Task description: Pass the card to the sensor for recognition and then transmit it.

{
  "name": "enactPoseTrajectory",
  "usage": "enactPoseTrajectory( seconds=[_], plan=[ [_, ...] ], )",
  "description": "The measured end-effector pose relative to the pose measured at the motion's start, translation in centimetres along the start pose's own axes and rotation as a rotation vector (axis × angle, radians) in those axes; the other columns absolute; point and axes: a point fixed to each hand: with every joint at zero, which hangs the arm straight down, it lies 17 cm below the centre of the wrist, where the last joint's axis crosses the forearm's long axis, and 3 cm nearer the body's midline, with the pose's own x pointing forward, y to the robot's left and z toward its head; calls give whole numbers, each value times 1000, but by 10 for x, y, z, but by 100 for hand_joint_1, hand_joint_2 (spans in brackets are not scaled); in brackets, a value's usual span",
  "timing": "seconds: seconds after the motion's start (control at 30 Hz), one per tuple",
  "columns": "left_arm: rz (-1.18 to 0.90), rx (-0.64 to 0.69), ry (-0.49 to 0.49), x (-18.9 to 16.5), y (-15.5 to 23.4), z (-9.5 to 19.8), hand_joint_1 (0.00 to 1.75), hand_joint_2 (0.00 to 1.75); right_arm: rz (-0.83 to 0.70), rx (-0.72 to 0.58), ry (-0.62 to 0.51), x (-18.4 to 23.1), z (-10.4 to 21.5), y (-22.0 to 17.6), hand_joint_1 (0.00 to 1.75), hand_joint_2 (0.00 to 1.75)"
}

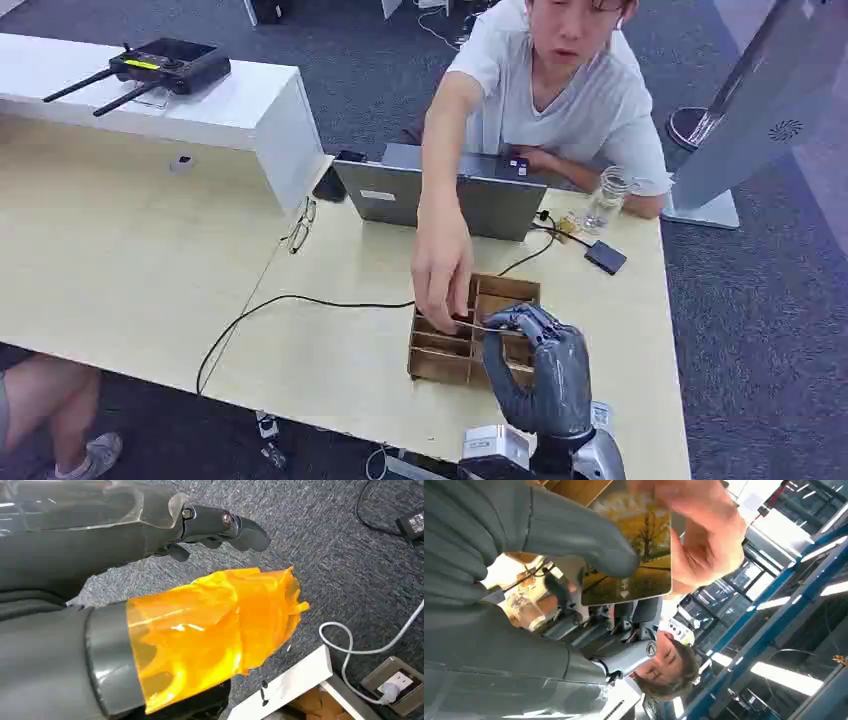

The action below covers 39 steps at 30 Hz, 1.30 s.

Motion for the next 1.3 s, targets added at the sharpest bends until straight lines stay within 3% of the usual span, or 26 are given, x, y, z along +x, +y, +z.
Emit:
enactPoseTrajectory(
  seconds=[0.67,1.3],
  plan=[
    [-16,-13,3,-1,-14,2,0,0,-40,30,12,-2,2,6,175,175],
    [2,-27,27,-9,-4,2,0,0,-131,64,234,-53,19,6,175,175]
  ],
)
